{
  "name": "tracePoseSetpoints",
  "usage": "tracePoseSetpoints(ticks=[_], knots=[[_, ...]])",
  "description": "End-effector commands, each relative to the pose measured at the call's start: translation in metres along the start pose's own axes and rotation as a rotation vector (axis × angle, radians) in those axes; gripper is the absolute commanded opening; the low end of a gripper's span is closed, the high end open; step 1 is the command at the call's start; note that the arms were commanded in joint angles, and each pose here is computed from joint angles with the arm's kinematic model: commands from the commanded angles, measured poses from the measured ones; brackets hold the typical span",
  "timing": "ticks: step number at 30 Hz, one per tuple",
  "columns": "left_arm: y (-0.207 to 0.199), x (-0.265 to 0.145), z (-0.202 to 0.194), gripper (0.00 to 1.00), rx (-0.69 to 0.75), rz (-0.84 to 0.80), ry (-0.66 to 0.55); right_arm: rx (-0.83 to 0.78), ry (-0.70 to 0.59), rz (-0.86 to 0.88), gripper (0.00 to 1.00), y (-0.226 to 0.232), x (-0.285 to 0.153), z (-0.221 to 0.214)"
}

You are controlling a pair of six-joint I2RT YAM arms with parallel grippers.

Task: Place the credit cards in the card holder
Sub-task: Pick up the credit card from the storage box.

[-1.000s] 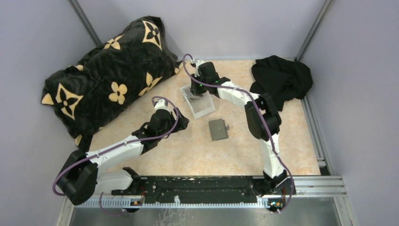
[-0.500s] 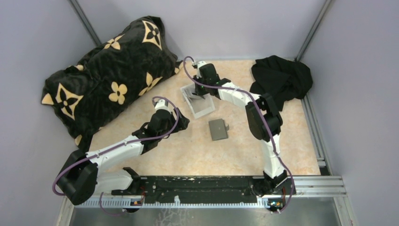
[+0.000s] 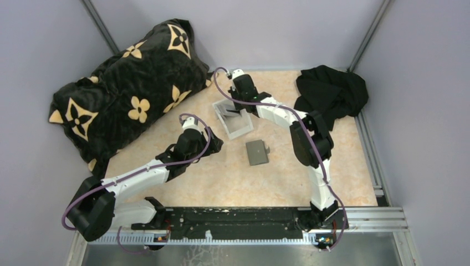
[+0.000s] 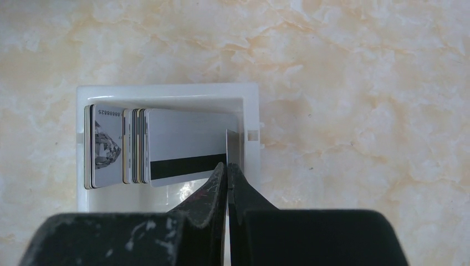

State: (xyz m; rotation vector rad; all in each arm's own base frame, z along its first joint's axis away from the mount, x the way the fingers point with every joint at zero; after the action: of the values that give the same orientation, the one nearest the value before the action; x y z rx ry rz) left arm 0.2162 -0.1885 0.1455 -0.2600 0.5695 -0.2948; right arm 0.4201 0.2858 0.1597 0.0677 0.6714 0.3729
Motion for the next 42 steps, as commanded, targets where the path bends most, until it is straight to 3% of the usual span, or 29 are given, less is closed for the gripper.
tracePoseSetpoints(ticks=[1,22,28,42], knots=[[-0.005,-0.004,0.008,0.80,-0.014,-0.015,-0.040,-0.041,-0.008,-0.038,0.00,0.003,-0.007,0.007],[-0.007,-0.001,0.010,0.80,-0.006,-0.015,-0.046,-0.057,0.094,-0.057,0.06,-0.003,0.016,-0.022],[-0.007,0.000,0.013,0.81,0.000,-0.011,-0.055,-0.060,0.088,-0.069,0.00,-0.004,0.015,-0.021],[-0.008,-0.005,0.042,0.82,0.056,0.025,-0.194,-0.067,-0.048,-0.029,0.00,0.005,-0.042,0.021]])
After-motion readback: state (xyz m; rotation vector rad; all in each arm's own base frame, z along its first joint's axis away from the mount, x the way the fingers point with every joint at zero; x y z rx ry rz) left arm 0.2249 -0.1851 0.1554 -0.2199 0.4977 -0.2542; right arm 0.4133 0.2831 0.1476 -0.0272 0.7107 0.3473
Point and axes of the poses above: each gripper's point midway between its finger pads, its own x axis out along the fingers, its own y axis along the line the jaws close on, z = x × y, the point moved 8 cm from there along -x, back along the fingers, and after that the axes turned 14 degrees about x, right-handed, at the moved point
